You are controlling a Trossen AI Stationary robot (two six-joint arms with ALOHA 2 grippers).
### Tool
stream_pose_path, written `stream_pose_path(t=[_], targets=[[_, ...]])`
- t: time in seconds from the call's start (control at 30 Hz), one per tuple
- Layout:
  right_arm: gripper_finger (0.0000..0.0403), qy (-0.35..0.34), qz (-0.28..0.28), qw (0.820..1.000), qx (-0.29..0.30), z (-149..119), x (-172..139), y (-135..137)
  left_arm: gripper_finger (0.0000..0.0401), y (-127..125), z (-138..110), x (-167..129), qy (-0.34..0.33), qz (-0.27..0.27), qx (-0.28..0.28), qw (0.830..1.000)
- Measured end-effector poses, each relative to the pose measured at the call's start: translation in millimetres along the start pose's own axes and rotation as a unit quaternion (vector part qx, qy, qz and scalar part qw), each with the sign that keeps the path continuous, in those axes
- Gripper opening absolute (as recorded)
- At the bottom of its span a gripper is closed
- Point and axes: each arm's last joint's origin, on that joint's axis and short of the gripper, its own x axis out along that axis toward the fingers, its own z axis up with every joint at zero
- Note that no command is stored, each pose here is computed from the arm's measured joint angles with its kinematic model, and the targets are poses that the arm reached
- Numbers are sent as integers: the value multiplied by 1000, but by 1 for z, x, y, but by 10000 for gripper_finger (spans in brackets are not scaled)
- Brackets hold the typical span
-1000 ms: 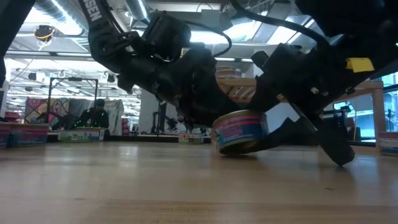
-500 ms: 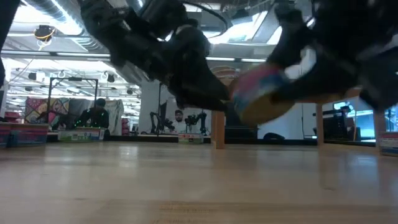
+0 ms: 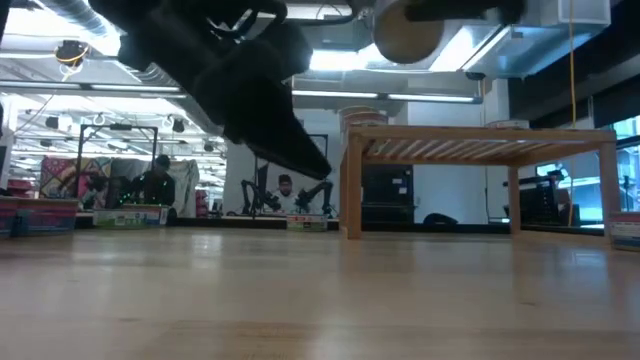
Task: Stack canned seafood by type on shelf
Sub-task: Stack the blue-pink tuna can on top of the blue-pink tuna can on the shelf
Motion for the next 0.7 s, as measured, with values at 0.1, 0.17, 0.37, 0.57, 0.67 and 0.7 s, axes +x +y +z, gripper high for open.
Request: stream_pose_path(t=[0.1,0.17,0.37,0.57,0.67,0.7], targets=[[195,25,-33,999,-2,-1,17,-24,229,-8,-1,-2,-4,3,8,1000],[195,47,-52,998,-3,-4,30,-38,229,-12,-2,-4,-9,5,11,1000],[195,85,-79,993,3,-21,69,-78,229,-22,-13,-7,-18,3,20,1000],[195,130,-82,988,-5,-46,105,-97,229,-10,-41,-8,-60,-1,-12,998],[195,151,-87,984,-19,-58,121,-100,229,-1,-49,-8,-74,4,-34,997],[195,156,-89,984,-25,-61,125,-100,229,1,-50,-8,-76,6,-40,996]])
